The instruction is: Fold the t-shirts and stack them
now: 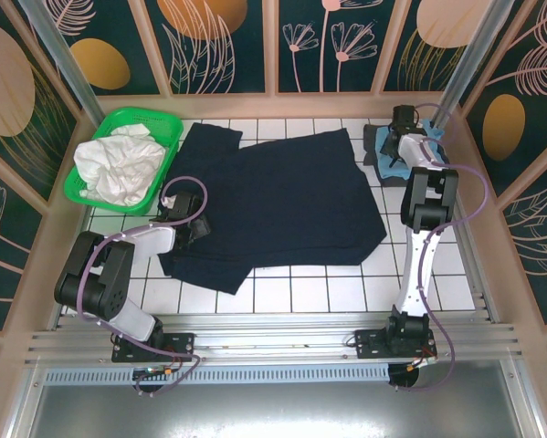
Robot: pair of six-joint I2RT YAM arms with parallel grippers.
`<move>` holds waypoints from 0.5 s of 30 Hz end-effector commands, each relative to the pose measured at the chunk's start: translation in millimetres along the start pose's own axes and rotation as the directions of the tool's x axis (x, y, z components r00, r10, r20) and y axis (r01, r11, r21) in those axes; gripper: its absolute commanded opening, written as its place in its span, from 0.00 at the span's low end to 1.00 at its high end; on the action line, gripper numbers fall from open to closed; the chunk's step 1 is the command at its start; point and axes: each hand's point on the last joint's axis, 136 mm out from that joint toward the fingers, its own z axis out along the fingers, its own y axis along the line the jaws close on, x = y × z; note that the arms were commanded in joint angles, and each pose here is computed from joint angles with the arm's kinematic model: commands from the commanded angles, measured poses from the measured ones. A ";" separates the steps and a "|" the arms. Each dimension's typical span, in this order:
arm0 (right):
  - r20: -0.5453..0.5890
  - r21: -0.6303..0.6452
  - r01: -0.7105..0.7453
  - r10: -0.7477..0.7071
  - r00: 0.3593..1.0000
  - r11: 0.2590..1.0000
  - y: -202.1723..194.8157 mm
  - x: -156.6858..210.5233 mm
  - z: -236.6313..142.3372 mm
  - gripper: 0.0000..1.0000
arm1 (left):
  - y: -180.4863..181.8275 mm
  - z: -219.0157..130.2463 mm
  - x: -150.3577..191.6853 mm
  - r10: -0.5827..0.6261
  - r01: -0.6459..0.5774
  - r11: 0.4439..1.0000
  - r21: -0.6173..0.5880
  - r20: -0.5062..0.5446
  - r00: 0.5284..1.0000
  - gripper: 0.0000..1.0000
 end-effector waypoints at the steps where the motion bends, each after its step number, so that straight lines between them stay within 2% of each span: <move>1: 0.009 0.007 0.039 -0.040 0.999 0.999 8.4 -12.0 -36.6 0.67 | -9.1 -7.8 -11.1 0.020 -0.020 0.999 0.039 0.009 1.000 0.73; 5: 0.111 -0.002 0.011 -0.011 0.994 1.000 13.1 -38.4 -101.5 0.71 | -10.2 -6.5 -13.2 0.029 -0.029 0.999 0.034 0.008 1.000 0.74; 8: 0.104 -0.067 0.012 -0.005 0.995 0.998 32.0 -9.3 -147.4 0.72 | -14.2 -4.1 -18.0 0.026 -0.027 0.999 0.035 0.010 1.000 0.74; 11: 0.064 -0.220 0.076 -0.063 0.996 0.973 66.1 78.8 -184.1 0.73 | -17.8 -0.8 -20.9 0.020 -0.020 0.999 0.032 0.005 1.000 0.73; 13: 0.017 -0.276 0.056 -0.053 0.998 0.960 63.0 141.6 -203.6 0.73 | -17.2 -2.5 -20.4 0.018 -0.018 0.999 0.033 0.001 1.000 0.72; 15: -0.030 -0.271 0.027 -0.037 0.999 0.962 44.8 195.6 -214.6 0.72 | -13.6 -10.0 -19.9 0.015 -0.015 0.999 0.029 0.006 1.000 0.73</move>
